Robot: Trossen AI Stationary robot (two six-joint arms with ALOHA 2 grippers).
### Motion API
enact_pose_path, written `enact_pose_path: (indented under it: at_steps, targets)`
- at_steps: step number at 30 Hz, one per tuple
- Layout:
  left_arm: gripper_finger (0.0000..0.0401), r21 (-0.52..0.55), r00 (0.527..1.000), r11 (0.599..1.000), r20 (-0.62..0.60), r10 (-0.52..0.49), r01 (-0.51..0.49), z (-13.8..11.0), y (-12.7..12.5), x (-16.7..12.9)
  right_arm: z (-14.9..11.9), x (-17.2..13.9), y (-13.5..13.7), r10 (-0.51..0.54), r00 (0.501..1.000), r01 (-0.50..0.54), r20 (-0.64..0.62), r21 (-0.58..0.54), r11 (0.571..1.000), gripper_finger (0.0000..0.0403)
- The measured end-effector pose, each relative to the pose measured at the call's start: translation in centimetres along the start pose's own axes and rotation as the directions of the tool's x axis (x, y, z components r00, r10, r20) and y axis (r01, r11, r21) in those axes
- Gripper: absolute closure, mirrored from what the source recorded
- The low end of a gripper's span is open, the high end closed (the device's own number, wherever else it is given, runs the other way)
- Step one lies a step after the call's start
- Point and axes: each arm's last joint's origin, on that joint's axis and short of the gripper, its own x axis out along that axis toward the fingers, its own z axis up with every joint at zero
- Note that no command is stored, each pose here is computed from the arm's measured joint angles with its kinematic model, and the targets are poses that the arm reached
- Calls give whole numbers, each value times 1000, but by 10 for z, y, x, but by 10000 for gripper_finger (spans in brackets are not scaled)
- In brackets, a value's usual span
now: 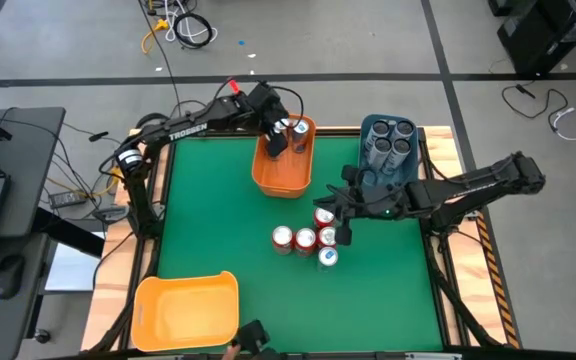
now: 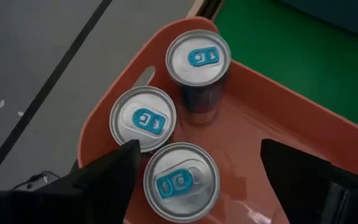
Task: Sort soda cans
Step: Put the blue soda can into the orange bin
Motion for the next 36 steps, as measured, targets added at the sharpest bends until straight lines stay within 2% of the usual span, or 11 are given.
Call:
enact_pose_path:
  at_steps: [6, 12, 18, 22, 26, 30, 36]
  targets:
    - [98, 55, 999, 998, 50, -3, 0, 4, -4, -21, -8, -9, 23, 148, 986, -146, -81, 28, 989, 328]
    - [172, 80, 978, 996, 206, -40, 24, -10, -15, -43, -24, -14, 56, 195, 966, -192, -170, 37, 981, 231]
    - [241, 101, 915, 986, 370, -164, 136, -51, -38, -67, -42, -3, 79, 183, 953, -173, -243, 60, 983, 143]
    - [261, 112, 841, 973, 490, -231, 202, -83, -58, -89, -52, 6, 86, 183, 938, -153, -296, 120, 981, 103]
    - [265, 132, 769, 953, 566, -297, 272, -115, -76, -107, -64, 11, 88, 156, 915, -114, -372, 132, 985, 81]
    - [265, 139, 710, 936, 618, -338, 325, -141, -89, -120, -73, 17, 90, 132, 895, -87, -425, 124, 988, 76]
    - [265, 124, 716, 940, 618, -325, 319, -165, -102, -125, -77, 21, 95, 123, 896, -80, -426, 116, 990, 103]
